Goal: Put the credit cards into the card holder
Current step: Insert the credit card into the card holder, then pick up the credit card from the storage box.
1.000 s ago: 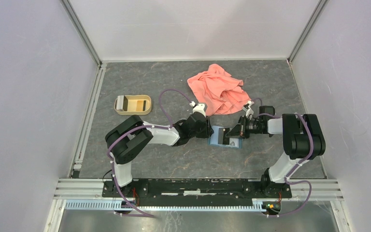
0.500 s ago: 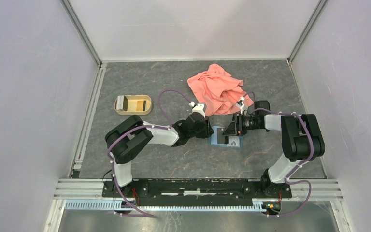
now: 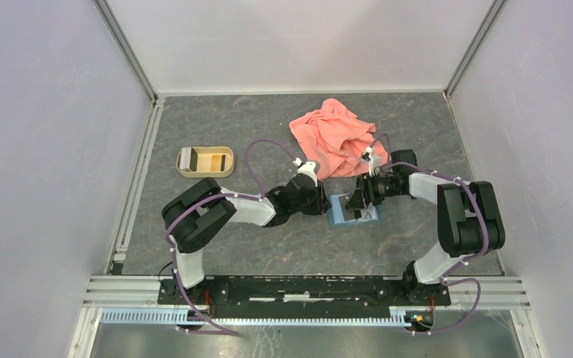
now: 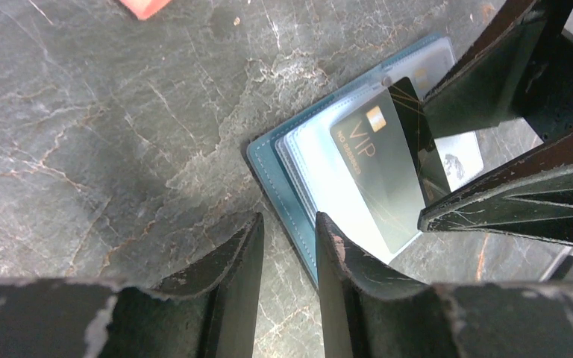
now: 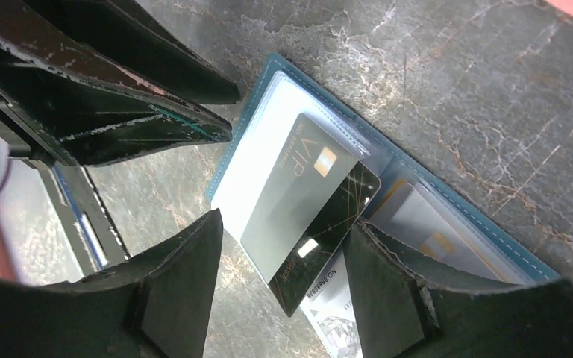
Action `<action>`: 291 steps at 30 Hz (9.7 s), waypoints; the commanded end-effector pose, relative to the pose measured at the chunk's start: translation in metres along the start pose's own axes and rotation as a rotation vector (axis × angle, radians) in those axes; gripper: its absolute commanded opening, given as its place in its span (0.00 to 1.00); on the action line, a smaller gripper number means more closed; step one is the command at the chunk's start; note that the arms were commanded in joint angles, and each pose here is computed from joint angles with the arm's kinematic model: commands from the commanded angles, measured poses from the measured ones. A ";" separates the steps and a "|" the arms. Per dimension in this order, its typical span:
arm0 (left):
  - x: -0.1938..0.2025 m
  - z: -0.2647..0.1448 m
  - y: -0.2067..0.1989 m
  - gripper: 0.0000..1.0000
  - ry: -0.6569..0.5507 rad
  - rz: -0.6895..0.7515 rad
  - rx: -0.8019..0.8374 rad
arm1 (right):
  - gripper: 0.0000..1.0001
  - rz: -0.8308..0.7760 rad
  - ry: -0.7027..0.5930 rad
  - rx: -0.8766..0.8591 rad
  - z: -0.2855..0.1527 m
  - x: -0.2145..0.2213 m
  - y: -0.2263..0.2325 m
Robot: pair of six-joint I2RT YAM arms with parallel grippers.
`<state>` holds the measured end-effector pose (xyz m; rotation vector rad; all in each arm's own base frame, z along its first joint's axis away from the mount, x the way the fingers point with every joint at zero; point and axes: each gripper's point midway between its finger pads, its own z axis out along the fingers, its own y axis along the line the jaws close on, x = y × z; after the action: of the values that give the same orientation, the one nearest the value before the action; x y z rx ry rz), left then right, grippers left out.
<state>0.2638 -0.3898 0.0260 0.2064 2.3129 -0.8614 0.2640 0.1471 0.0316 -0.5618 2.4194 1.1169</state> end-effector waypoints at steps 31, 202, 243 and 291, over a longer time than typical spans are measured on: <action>0.002 -0.042 -0.015 0.41 -0.001 -0.039 0.130 | 0.88 -0.657 0.226 0.120 -0.004 0.002 0.016; 0.012 -0.004 -0.093 0.38 0.089 -0.272 0.495 | 0.29 -0.620 0.197 0.051 -0.035 -0.001 0.008; -0.079 -0.053 -0.109 0.48 -0.215 0.184 0.333 | 0.32 -0.578 -0.144 0.121 -0.098 -0.040 0.001; -0.222 -0.254 0.362 0.91 -0.076 0.166 -1.086 | 0.67 -0.873 -0.195 -0.036 -0.052 -0.072 0.069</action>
<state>0.4192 0.0554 0.1224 -0.1334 2.2945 0.4940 0.2737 0.1580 0.1335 -1.2598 1.7255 0.7803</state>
